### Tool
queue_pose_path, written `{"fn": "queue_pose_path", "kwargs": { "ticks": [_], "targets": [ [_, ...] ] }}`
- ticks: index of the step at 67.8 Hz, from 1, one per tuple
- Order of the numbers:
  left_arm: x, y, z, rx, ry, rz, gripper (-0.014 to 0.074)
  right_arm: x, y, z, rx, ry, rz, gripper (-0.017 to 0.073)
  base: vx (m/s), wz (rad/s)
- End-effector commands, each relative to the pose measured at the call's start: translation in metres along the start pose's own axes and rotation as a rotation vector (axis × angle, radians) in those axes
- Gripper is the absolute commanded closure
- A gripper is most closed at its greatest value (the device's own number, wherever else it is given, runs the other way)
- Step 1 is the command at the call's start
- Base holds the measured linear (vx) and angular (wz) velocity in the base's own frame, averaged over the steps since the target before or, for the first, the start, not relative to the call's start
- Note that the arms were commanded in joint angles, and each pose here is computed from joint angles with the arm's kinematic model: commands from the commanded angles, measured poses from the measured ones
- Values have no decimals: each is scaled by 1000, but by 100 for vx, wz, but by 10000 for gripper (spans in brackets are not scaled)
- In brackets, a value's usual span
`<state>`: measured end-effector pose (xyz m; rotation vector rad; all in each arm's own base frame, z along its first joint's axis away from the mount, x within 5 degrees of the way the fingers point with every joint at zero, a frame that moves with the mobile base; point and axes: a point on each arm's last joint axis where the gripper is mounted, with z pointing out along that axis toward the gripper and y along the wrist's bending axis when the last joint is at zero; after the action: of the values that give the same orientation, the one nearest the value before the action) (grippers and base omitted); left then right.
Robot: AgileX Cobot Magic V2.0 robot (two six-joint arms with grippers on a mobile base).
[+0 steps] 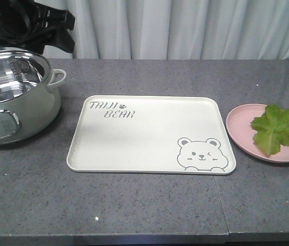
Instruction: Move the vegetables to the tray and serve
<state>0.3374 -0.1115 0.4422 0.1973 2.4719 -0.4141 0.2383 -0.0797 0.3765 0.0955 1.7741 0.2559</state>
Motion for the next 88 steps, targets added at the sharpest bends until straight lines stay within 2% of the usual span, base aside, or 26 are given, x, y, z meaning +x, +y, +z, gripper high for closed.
{"fn": "queue_pose_path", "kwargs": {
  "ticks": [1, 3, 14, 20, 23, 30, 36, 75, 88],
  "targets": [
    [0, -19, -25, 167, -38, -248, 150, -13, 5, -8, 3, -52, 0, 216, 0, 0],
    [0, -20, -26, 183, -37, -266, 150, -13, 6, -8, -4, -50, -1, 216, 0, 0],
    [-3, -19, -26, 187, -64, -266, 150, -12, 9, -9, -29, -43, 11, 216, 0, 0],
    [-1, -18, -26, 172, -49, -213, 150, -12, 9, -9, -29, -43, 15, 216, 0, 0],
    [-1, -16, -25, 150, -59, -172, 150, -12, 9, -9, -26, -44, 15, 216, 0, 0],
    [-3, -11, -25, 91, -83, -113, 150, -12, 9, -9, -26, -44, 15, 216, 0, 0],
    [-3, -7, -25, 41, -92, -88, 150, -12, 9, -9, -31, -42, 15, 216, 0, 0],
    [-4, -6, -25, 31, -93, -85, 150, -11, 13, -9, -80, -26, 21, 216, 0, 0],
    [-4, -6, -25, 31, -93, -85, 150, -15, 15, -10, -97, -71, 80, 216, 0, 0]
  ]
}}
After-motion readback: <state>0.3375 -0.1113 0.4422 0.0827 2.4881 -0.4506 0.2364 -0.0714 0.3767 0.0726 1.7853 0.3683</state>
